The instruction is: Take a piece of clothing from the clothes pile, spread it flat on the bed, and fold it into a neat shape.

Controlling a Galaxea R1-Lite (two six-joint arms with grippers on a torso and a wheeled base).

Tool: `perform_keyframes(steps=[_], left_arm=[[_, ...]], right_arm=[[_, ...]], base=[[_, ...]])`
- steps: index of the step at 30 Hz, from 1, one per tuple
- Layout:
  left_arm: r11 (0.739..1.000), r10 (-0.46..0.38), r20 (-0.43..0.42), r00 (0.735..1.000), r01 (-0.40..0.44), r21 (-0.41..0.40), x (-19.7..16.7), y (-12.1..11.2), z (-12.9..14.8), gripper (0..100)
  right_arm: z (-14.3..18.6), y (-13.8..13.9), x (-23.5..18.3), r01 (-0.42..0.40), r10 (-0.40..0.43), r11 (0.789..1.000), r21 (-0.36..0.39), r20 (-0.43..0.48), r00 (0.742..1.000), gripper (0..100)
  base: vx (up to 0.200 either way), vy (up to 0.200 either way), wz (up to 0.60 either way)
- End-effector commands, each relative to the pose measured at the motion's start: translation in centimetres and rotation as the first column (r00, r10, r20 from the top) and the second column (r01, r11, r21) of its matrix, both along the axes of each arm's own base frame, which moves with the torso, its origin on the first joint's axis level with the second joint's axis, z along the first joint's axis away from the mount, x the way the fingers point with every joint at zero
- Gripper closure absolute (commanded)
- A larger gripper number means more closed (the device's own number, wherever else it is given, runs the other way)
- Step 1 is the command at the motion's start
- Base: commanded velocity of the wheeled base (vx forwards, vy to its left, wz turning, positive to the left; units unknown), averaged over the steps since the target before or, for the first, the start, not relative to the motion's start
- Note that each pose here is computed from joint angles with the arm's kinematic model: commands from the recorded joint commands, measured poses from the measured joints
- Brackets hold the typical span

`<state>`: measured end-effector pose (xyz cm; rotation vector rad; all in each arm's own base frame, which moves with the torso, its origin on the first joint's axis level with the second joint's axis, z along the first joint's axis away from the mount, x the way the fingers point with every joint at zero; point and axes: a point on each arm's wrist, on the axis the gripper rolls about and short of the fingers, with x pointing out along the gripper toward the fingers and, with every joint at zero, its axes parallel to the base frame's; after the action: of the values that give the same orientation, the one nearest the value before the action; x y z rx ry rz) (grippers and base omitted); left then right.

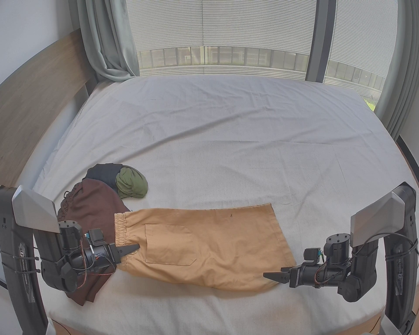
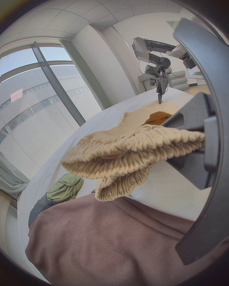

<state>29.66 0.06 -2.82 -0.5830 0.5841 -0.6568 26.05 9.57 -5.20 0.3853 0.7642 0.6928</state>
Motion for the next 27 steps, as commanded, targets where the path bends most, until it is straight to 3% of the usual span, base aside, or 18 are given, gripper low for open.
perform_keyframes(steps=[1,12,27], left_arm=[[1.0,0.002,0.004,1.0,-0.002,-0.01,-0.3,0.6,0.5,100],[0.998,-0.051,0.021,0.999,0.051,-0.03,-0.5,-1.3,1.9,100],[0.98,-0.182,0.056,0.982,0.186,-0.073,0.3,-6.4,3.5,100]], right_arm=[[0.4,0.2,0.0,-0.007,0.007,1.0,0.005,0.013,1.0,0],[1.1,0.2,0.1,-0.008,0.008,1.0,0.013,0.038,0.999,0],[2.4,0.2,0.1,-0.009,0.007,1.0,0.025,0.074,0.997,0]], base=[[0.0,0.0,0.0],[0.0,0.0,0.0],[0.0,0.0,0.0]])
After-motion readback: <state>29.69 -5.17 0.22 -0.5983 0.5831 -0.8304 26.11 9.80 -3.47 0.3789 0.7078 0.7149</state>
